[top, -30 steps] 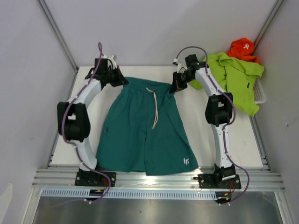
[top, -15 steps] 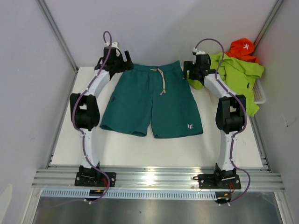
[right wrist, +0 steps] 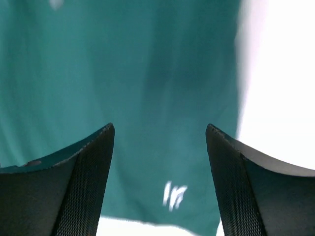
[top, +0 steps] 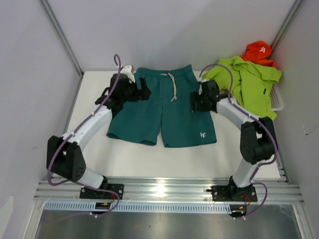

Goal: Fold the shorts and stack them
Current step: Flatten the shorts out, then fold the shorts

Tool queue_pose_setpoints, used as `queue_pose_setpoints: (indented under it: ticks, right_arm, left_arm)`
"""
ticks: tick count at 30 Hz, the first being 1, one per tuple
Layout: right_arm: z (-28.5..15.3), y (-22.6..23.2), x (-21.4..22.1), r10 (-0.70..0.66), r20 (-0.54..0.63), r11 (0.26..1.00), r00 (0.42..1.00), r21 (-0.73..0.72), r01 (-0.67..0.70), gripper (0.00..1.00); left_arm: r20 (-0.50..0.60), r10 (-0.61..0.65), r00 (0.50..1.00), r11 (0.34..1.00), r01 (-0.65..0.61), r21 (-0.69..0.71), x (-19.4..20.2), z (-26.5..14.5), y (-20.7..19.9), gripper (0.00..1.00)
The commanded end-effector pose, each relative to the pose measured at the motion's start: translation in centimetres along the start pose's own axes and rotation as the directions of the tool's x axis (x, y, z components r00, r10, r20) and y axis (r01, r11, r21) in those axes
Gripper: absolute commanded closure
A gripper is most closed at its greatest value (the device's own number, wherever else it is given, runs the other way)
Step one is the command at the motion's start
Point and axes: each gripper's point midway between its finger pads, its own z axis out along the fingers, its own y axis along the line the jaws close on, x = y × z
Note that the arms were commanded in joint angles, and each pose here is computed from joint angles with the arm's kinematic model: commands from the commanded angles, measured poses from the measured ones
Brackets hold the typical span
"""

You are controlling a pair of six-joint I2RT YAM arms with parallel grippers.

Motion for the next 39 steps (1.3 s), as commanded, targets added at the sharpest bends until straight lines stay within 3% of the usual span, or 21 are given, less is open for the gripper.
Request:
queue_pose_setpoints:
  ticks: [1, 5, 14, 20, 26, 30, 39]
  right_arm:
    - [-3.6, 4.3, 2.8, -0.002, 0.011, 0.996, 1.000, -0.094, 0.003, 0.24]
    - [-6.1, 9.6, 6.2, -0.001, 0.001, 0.984, 1.000, -0.177, 0.002, 0.24]
    - [-8.9, 23.8, 10.1, -0.151, 0.016, 0.935, 0.988, -0.323, 0.148, 0.23]
    - [-8.6, 32.1, 10.9, -0.242, 0.104, 0.866, 0.965, -0.425, 0.263, 0.26]
    - [-6.3, 37.2, 10.0, -0.264, 0.157, 0.812, 0.952, -0.497, 0.307, 0.28]
    - [-4.1, 40.1, 9.9, -0.284, 0.167, 0.794, 0.944, -0.511, 0.329, 0.28]
    - [0.5, 43.9, 12.5, -0.419, 0.202, 0.743, 0.885, -0.484, 0.462, 0.28]
  left_arm:
    - [0.031, -0.018, 0.999, 0.994, 0.021, -0.112, 1.2, -1.8, 3.1, 0.01]
    - [-0.011, -0.074, 0.997, 0.987, 0.072, -0.143, 2.0, -2.1, 6.2, 0.01]
    - [0.025, -0.201, 0.979, 0.943, 0.200, -0.265, 0.3, -2.0, 12.3, 0.01]
    - [0.140, -0.243, 0.960, 0.901, 0.277, -0.334, -1.5, -5.3, 13.8, 0.01]
    - [0.290, -0.329, 0.899, 0.823, 0.424, -0.378, -4.6, -10.9, 16.4, 0.01]
    - [0.406, -0.288, 0.867, 0.776, 0.460, -0.432, -7.9, -15.7, 17.3, 0.01]
    - [0.482, -0.240, 0.843, 0.791, 0.457, -0.407, -10.5, -20.8, 16.7, 0.01]
